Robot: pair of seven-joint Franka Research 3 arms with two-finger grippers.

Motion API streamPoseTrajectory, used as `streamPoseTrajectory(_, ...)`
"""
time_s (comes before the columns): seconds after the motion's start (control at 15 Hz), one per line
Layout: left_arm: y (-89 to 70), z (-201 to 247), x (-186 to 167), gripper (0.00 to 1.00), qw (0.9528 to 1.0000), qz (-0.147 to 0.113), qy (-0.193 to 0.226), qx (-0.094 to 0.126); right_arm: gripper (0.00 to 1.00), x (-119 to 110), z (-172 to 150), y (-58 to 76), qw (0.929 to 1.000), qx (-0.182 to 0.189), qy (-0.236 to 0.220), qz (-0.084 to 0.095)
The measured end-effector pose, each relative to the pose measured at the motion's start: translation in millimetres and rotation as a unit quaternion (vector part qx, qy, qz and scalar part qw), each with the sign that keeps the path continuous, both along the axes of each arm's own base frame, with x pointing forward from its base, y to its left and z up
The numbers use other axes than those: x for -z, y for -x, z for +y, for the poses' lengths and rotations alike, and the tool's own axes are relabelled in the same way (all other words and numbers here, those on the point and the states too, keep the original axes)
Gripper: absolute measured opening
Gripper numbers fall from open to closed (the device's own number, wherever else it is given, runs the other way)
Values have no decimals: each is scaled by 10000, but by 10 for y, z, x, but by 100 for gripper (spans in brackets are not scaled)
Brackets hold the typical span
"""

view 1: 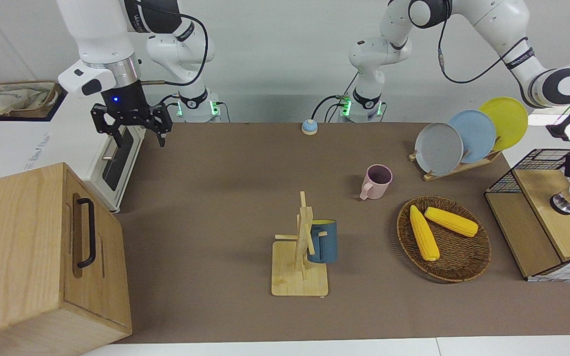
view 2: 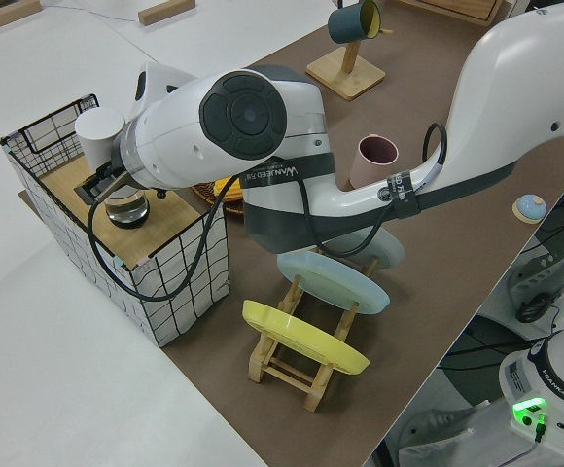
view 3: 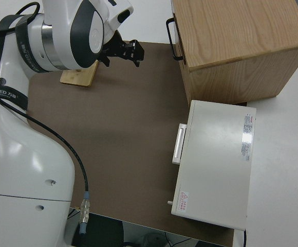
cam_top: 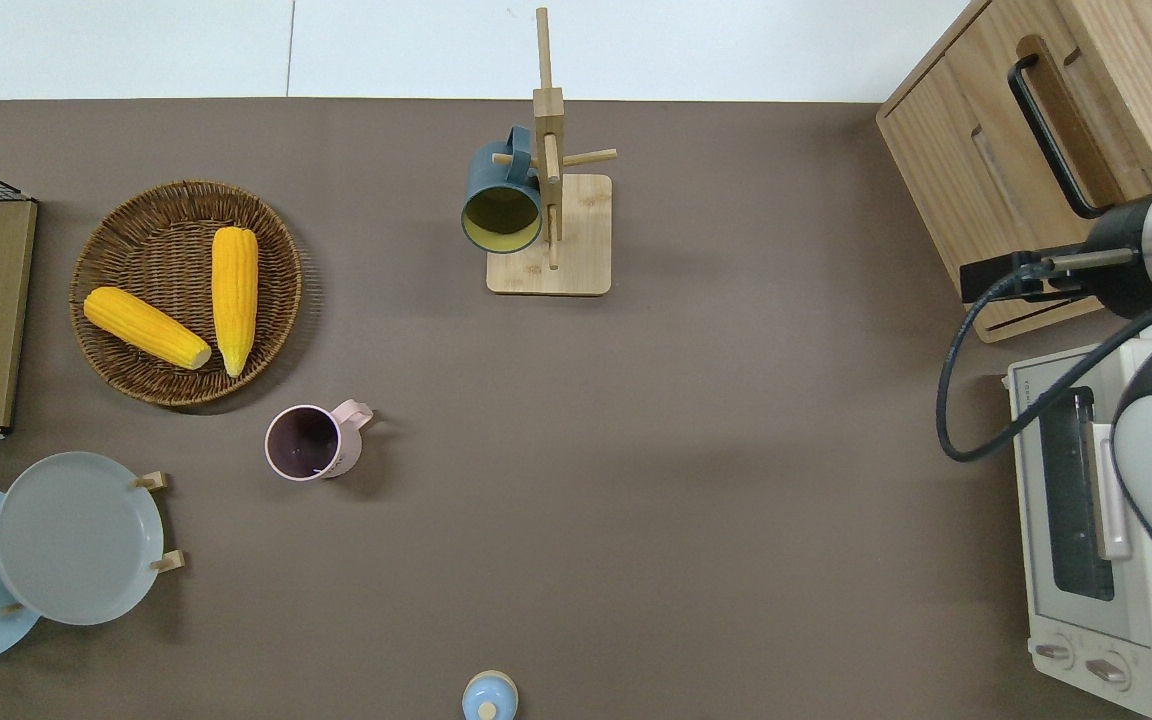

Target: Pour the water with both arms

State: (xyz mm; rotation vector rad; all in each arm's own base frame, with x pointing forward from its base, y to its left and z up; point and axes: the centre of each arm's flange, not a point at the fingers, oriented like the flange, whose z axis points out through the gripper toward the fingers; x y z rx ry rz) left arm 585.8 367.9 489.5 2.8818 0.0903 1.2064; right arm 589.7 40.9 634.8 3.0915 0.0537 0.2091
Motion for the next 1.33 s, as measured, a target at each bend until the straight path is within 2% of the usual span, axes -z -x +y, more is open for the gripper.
streamPoseTrajectory(0.07,0,7,-19,99,10000,-17,-5,-9,98,0,0,0,10000,0,0,0)
streamPoseTrajectory(0.33,16,39,-42,100,9999,-21,87,-127,98,0,0,0,10000,0,0,0)
streamPoseTrajectory(0.4,20,41,-39,100,9998,45,135,-156,98,0,0,0,10000,0,0,0)
streamPoseTrajectory(0.53,22,15,-62,100,9989,361,200,-202,98,0,0,0,10000,0,0,0)
streamPoseTrajectory(0.73,49,-61,-209,100,9945,942,275,-359,99,0,0,0,10000,0,0,0)
streamPoseTrajectory(1.0,118,-168,-451,100,9868,1557,336,-292,99,0,0,0,10000,0,0,0)
streamPoseTrajectory(1.2,183,-235,-656,100,9787,2003,326,-312,99,0,0,0,10000,0,0,0)
streamPoseTrajectory(1.33,218,-310,-772,100,9743,2200,343,-351,98,0,0,0,10000,0,0,0)
